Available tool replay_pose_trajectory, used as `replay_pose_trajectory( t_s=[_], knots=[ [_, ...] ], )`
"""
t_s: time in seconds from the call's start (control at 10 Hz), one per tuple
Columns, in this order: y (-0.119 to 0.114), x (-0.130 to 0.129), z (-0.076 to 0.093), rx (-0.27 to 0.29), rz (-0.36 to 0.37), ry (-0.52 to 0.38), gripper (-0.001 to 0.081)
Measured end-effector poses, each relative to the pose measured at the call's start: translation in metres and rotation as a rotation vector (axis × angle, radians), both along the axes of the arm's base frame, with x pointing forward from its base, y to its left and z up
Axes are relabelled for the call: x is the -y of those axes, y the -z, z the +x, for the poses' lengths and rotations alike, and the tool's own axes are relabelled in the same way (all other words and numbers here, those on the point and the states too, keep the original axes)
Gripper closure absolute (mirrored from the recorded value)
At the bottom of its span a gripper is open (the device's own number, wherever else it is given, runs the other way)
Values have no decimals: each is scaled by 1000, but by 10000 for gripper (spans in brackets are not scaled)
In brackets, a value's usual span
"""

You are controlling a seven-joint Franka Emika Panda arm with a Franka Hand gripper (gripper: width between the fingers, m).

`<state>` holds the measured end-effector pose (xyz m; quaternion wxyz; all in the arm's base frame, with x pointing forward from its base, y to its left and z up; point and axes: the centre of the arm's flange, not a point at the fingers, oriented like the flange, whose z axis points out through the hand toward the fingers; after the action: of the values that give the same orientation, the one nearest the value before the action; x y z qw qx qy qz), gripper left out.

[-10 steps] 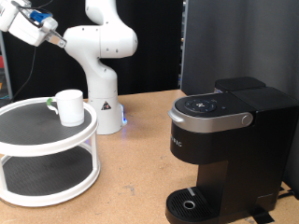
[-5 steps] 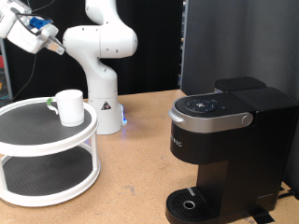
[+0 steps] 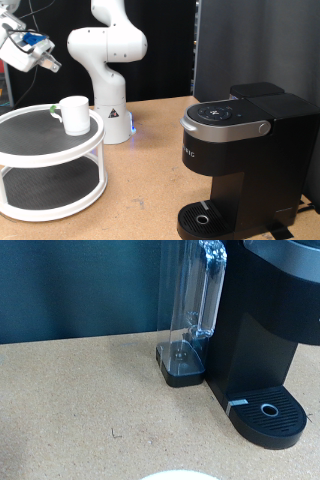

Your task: Make a cup of coffee with the keurig machine

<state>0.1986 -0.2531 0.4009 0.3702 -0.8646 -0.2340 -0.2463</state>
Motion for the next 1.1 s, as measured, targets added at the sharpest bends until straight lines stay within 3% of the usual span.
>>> replay_pose_trajectory(
  t_s=[0.3,0.8,0.9,1.0,1.1],
  knots=[
    [15,8,-2,-5,4,16,802],
    [35,12,11,-10,-27,38,775],
    [38,13,12,-13,-34,41,643],
    [41,15,13,-16,-43,47,643],
    [44,16,14,-18,-55,55,461]
  ],
)
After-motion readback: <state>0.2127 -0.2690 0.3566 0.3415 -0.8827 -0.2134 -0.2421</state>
